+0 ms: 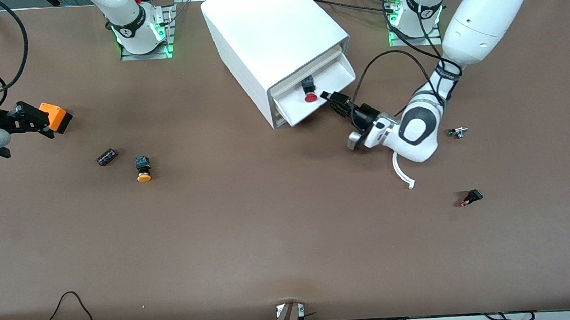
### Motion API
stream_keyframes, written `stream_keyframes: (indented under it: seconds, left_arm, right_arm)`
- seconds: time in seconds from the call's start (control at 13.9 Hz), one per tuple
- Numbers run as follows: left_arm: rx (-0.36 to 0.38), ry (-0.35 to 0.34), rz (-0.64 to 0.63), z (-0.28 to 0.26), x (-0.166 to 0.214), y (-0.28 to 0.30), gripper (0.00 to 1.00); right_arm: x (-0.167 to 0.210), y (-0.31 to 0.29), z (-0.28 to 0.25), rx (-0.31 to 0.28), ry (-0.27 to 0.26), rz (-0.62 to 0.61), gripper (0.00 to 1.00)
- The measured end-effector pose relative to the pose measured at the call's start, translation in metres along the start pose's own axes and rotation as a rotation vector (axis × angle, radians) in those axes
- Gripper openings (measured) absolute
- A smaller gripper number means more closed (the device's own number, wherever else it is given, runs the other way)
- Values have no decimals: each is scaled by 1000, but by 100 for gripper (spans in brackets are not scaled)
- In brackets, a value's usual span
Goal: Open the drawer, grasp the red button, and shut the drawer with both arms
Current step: 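Pull the drawer outward from the cabinet with the left gripper, then withdraw the left gripper while the right gripper reaches toward the drawer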
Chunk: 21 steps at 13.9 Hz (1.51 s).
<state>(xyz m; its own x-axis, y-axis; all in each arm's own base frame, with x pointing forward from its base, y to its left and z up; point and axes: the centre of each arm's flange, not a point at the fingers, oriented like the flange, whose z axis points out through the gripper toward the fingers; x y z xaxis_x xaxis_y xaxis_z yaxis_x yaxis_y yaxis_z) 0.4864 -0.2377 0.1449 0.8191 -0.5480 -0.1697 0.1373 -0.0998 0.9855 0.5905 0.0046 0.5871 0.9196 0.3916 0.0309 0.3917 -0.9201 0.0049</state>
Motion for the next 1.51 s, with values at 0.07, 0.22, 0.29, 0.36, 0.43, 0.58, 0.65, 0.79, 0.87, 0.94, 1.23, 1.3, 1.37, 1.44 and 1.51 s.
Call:
stream_keyframes:
  seconds: [0.07,0.22,0.29,0.36,0.43,0.58,0.65,0.79,0.87,0.94,1.23,1.3,1.37,1.44,1.51]
  left_arm:
    - [0,20,0,-10,-1,0,11]
    - [1,42,0,-21,-2,-1,11]
    - [1,45,0,-22,-2,-1,11]
    - [1,47,0,-23,-2,-1,11]
    - [1,49,0,-24,-3,-1,11]
    - [4,71,-35,-33,-3,-2,27]
    - [2,83,-75,-40,-5,-3,36]
    - [9,86,-198,-49,-8,-5,59]
    - [27,78,-270,-55,-10,-4,67]
    - [47,69,-331,-65,-11,0,78]
    - [286,27,-501,-136,-16,46,100]
    - [389,29,-517,-155,-17,64,100]
    - [494,32,-522,-172,-20,82,100]
    - [599,35,-515,-188,-24,99,100]
    - [710,30,-503,-203,-29,114,100]
  right_arm:
    - [0,0,0,1,1,0,100]
    - [1,0,1,1,2,0,100]
    - [2,1,2,1,2,0,100]
    - [3,1,4,1,2,0,100]
    - [4,1,5,0,3,0,100]
    - [11,4,13,-3,17,0,100]
    - [16,4,19,7,26,1,100]
    - [20,1,24,40,37,4,99]
    - [21,-1,22,47,43,4,99]
    - [21,-2,21,51,45,3,100]
    - [26,-48,30,105,-45,-86,100]
    - [32,-73,31,114,-53,-130,100]
    - [38,-100,30,119,-55,-164,100]
    - [43,-126,30,123,-58,-176,100]
    - [48,-154,31,125,-62,-170,100]
